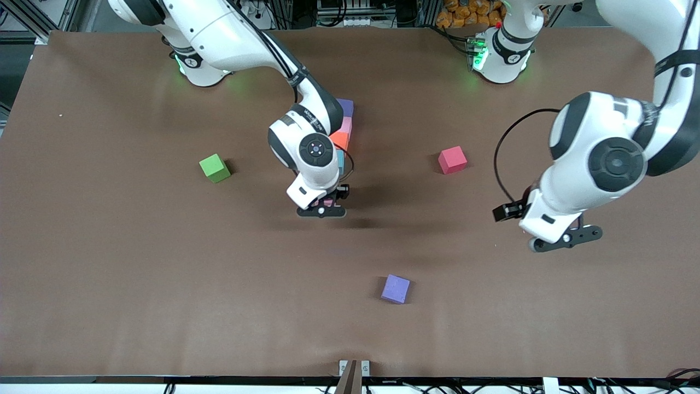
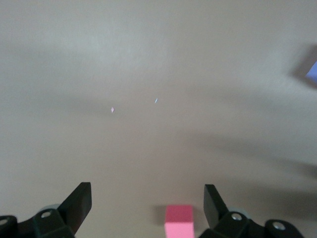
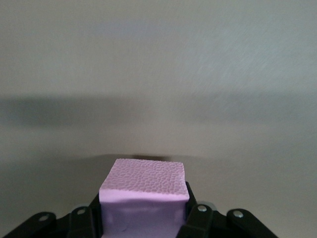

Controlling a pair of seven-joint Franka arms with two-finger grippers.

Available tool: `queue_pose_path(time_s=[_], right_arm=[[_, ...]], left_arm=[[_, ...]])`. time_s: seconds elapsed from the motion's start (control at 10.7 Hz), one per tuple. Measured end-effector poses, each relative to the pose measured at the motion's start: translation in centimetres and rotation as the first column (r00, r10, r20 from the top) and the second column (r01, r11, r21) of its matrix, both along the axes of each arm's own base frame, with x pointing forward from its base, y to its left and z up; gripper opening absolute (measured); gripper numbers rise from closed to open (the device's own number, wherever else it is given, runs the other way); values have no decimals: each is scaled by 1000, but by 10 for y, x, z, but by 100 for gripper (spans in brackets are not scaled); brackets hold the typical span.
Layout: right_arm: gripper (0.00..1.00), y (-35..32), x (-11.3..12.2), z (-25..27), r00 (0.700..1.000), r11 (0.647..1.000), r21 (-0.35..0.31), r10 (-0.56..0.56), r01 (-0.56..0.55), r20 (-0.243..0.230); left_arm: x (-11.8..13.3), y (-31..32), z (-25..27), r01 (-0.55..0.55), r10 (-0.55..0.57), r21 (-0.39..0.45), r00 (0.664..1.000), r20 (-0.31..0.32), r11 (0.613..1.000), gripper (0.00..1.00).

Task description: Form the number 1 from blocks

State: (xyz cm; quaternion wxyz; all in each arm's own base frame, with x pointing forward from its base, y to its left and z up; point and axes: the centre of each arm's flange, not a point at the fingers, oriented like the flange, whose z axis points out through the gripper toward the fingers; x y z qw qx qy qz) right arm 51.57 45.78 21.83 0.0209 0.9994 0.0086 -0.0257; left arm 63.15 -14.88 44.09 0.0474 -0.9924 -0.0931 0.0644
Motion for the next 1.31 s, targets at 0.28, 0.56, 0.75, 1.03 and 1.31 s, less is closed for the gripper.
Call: queue_pose_path(time_s=[0.28,0.56,0.75,1.03,1.31], right_arm=[[59,10,-18,-10,1000,1000,-3,20,-20,-6],[59,16,-26,-12,1000,1000,-4,9,-9,-14],[59,15,-30,-15,1000,1000,-7,8,-8,-19],[59,15,-31,-16,1000,1000,-9,9,-9,-21],[59,14,-31,-16,1000,1000,-9,9,-9,-21]], left_arm=[[-45,11,0,67,-67,5,996,-56,998,100],[-72,50,39,112,-113,-11,993,-19,994,100],[-74,63,72,119,-119,-10,992,47,993,100],[-68,64,117,129,-124,-30,982,140,991,100],[-67,57,135,140,-134,-31,978,159,990,100]])
